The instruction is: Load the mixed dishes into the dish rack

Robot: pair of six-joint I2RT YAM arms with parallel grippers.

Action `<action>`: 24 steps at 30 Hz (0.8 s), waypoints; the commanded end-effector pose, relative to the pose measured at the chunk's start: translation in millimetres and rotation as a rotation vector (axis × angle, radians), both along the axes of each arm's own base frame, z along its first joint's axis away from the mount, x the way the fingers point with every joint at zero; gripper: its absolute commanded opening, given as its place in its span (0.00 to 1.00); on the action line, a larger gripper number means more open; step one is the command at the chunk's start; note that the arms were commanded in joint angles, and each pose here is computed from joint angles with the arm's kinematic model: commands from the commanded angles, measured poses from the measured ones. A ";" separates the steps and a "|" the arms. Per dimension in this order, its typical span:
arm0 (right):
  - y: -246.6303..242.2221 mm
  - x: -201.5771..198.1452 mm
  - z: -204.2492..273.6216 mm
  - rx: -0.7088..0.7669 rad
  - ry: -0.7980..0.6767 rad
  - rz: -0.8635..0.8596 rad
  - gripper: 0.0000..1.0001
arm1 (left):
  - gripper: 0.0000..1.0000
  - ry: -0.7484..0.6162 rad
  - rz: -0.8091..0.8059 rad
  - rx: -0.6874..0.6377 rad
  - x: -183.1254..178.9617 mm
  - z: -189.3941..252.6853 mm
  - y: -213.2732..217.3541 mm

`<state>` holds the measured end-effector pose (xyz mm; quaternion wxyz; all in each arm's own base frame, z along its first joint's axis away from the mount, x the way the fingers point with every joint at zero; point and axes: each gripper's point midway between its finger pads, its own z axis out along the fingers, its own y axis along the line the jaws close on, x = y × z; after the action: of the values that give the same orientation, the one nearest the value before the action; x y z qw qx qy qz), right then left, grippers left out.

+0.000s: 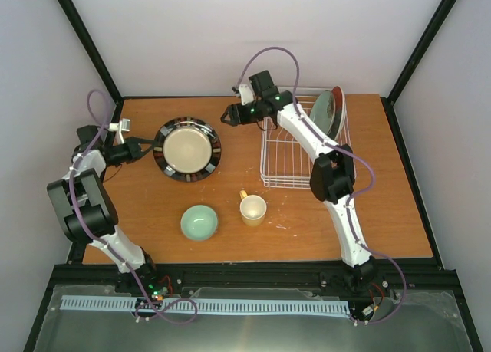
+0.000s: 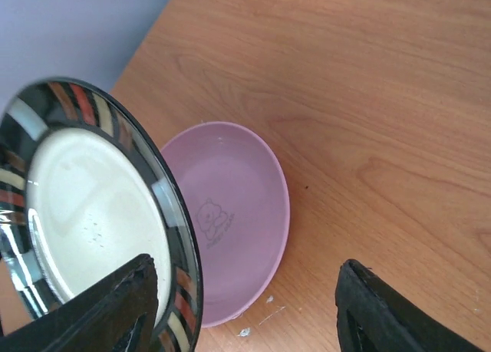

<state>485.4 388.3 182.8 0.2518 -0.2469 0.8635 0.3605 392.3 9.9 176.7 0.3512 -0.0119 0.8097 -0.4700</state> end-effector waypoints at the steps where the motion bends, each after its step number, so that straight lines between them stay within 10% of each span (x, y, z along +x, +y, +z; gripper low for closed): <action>1: 3.0 -5.9 16.7 0.091 0.046 0.039 0.63 | 0.00 -0.188 -0.145 -0.129 -0.6 54.1 -12.4; 24: 43.0 -64.1 10.0 0.319 0.363 0.316 0.61 | 0.01 -0.205 -0.202 -0.216 0.8 60.2 -13.4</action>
<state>441.4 419.5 191.9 0.1153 -0.2592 0.8018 0.5260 393.4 0.5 190.9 0.3473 0.0138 0.7660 -0.5408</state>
